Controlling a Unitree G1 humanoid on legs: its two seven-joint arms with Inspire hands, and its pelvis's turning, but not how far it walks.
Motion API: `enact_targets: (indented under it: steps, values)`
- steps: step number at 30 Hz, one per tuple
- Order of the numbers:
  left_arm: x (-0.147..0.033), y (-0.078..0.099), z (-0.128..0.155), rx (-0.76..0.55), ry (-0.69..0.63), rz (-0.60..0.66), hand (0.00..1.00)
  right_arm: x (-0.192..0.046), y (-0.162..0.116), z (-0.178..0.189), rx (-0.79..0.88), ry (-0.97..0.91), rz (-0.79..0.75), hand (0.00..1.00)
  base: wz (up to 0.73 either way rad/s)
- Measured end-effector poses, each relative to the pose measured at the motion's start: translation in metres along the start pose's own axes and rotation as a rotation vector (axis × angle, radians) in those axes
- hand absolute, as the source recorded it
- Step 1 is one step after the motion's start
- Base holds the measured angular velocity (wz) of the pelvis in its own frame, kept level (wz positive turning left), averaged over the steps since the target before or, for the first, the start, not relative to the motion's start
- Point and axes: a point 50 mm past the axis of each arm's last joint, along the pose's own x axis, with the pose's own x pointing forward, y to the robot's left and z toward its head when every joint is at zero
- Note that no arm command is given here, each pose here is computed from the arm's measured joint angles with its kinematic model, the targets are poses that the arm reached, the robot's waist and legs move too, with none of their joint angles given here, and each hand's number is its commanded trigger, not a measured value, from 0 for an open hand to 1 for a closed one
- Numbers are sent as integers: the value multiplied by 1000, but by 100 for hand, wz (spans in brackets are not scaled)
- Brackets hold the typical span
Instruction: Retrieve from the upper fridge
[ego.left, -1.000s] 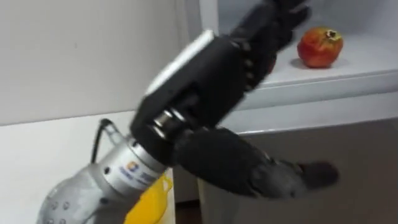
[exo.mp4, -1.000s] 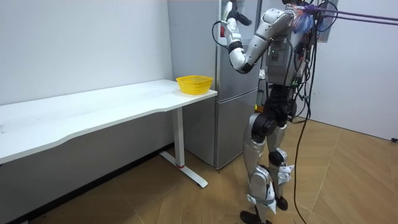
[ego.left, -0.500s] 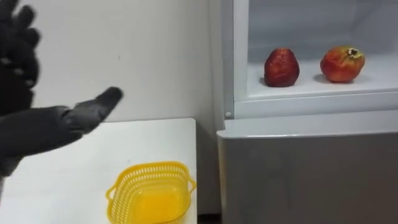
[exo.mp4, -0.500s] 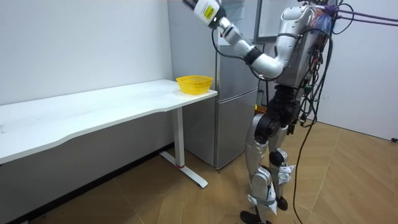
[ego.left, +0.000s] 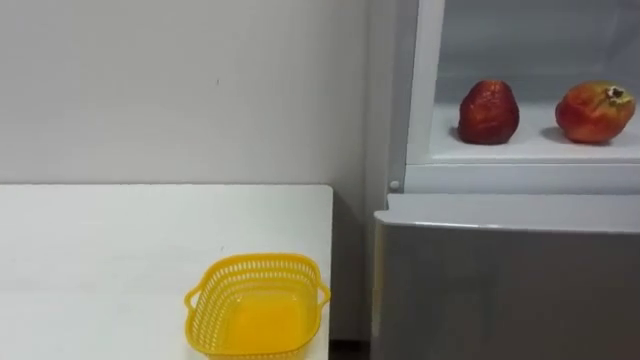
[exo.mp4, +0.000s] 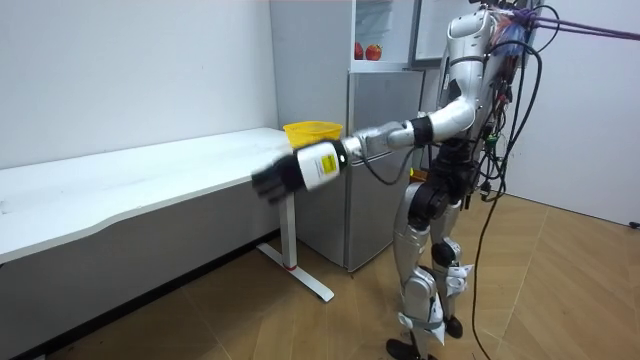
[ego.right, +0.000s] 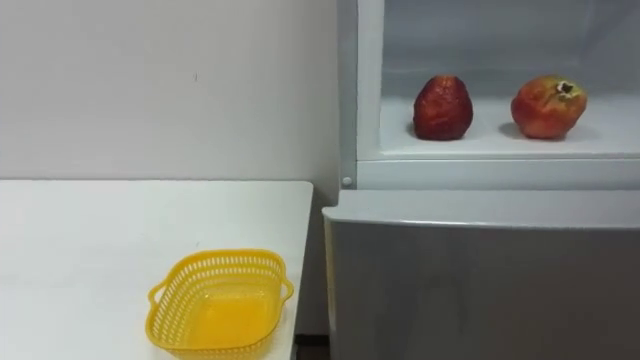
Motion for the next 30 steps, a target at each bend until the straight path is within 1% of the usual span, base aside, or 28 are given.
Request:
enact_targets:
  steps: [1, 2, 3, 4, 5, 7, 11, 13, 14, 16, 17, 19, 21, 24, 30]
  values:
    - [-2, 2, -15, 31, 58, 11, 0, 0, -1, 3, 0, -10, -4, 0, 0]
    - [-3, 3, -22, 39, 85, 16, 0, 0, -1, 4, 0, -13, -5, 0, 10]
    - [-6, 4, -37, 71, 141, 17, 0, 0, -2, 6, -2, -16, -6, 0, 10]
    - [-9, 8, -55, 114, 209, 22, 0, 0, -3, 9, -3, -23, -10, 0, 7]
    - [-11, 12, -64, 132, 248, 25, 0, 1, -4, 11, -4, -28, -12, 0, 0]
    - [-20, 21, -91, 171, 367, 38, 0, 1, -4, 15, -3, -42, -12, 0, 7]
    - [-30, 33, -111, 192, 460, 53, 0, 1, -3, 14, -2, -36, -11, 0, 1]
    - [-41, 38, -127, 144, 551, 73, 0, 1, -2, 13, -9, -34, -6, 0, 0]
    - [-44, 39, -132, 142, 573, 73, 0, 1, -1, 13, -8, -33, -4, 0, 0]
    - [-53, 47, -145, 167, 646, 67, 0, 1, 3, 14, 2, -34, 8, 0, 2]
    - [-55, 49, -148, 181, 661, 61, 0, 1, 4, 13, 4, -32, 15, 0, 6]
    - [-66, 57, -160, 280, 727, 26, 0, 1, 4, 11, 8, -18, 34, 0, 0]
    - [-75, 63, -169, 345, 787, 0, 0, 1, 5, 11, 10, -8, 39, 0, 2]
    - [-87, 66, -179, 450, 859, -64, 0, 2, 6, 12, 7, 5, 49, 0, 2]
    - [-92, 61, -184, 594, 870, -227, 0, 2, 10, 7, 2, 44, 62, 0, -5]
